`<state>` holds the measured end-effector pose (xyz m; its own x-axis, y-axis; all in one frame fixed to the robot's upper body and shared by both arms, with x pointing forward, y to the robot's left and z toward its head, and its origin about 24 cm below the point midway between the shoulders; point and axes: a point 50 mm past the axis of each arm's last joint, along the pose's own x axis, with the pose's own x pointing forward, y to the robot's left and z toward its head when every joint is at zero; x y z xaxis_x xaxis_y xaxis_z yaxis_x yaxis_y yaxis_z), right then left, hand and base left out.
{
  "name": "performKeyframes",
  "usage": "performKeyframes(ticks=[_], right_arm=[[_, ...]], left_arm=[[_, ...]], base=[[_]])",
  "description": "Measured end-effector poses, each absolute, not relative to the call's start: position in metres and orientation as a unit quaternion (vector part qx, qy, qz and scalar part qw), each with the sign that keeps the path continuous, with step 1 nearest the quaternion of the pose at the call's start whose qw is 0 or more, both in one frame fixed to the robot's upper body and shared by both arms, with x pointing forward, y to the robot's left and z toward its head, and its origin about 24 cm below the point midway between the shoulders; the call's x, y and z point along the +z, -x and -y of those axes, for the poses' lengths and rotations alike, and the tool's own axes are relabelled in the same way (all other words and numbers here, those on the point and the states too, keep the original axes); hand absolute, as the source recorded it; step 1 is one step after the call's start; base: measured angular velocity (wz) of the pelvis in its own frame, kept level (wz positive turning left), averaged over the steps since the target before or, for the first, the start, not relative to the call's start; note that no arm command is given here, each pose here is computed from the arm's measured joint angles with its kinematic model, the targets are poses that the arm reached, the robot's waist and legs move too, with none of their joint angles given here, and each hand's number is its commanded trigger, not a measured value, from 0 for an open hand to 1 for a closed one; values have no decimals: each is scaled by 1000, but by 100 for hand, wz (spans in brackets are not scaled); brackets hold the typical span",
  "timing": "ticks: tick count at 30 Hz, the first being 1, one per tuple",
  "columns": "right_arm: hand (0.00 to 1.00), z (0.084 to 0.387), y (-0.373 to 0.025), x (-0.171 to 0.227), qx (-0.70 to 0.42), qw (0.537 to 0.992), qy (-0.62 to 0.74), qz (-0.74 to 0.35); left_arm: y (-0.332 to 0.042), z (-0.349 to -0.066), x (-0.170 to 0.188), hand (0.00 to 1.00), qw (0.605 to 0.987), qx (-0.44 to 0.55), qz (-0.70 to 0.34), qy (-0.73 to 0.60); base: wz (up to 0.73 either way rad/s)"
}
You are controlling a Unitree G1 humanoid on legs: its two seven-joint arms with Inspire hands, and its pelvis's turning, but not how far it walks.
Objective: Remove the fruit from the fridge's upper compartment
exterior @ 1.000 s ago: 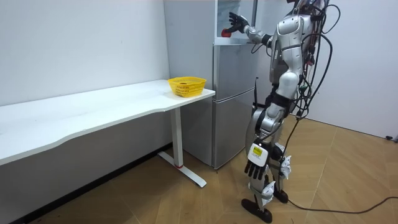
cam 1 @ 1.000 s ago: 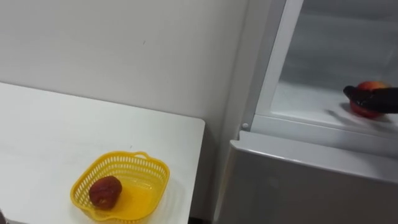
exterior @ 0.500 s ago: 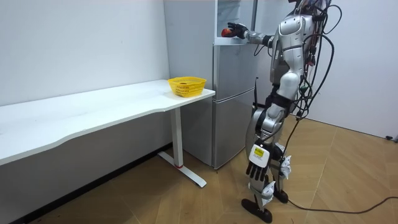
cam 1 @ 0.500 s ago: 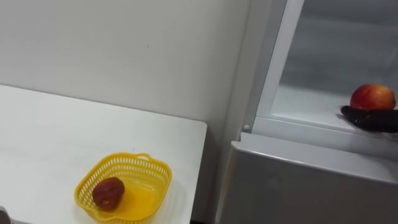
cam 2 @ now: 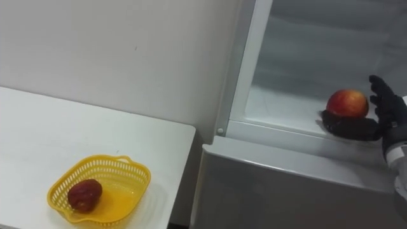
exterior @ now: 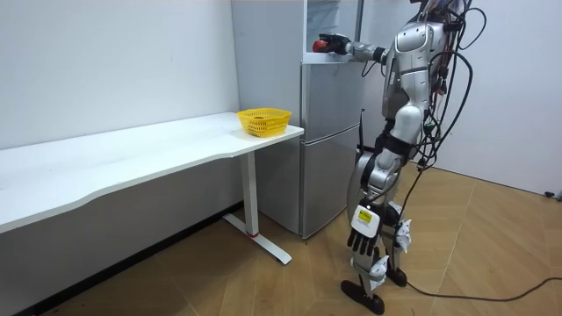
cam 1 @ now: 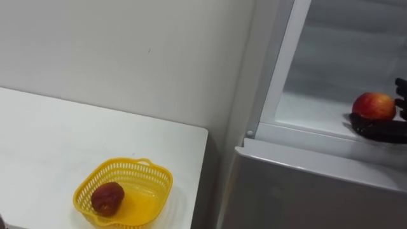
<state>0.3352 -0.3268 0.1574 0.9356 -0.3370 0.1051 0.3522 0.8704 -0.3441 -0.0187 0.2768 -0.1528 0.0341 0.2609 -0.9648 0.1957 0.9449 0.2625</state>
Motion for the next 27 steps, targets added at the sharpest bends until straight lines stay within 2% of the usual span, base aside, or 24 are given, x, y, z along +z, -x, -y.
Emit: performKeyframes(ticks=[1, 2, 27], right_arm=[[92, 328, -335, 157, -173, 968, 183, 17], [100, 328, -335, 157, -170, 968, 184, 15], [100, 340, -336, 166, -150, 971, 183, 7]], left_arm=[[19, -278, -152, 0, 700, 24, -695, -165], [19, -278, -152, 0, 700, 25, -695, -165], [11, -286, -150, 0, 705, 34, -687, -170]], base=[[0], [0], [0]])
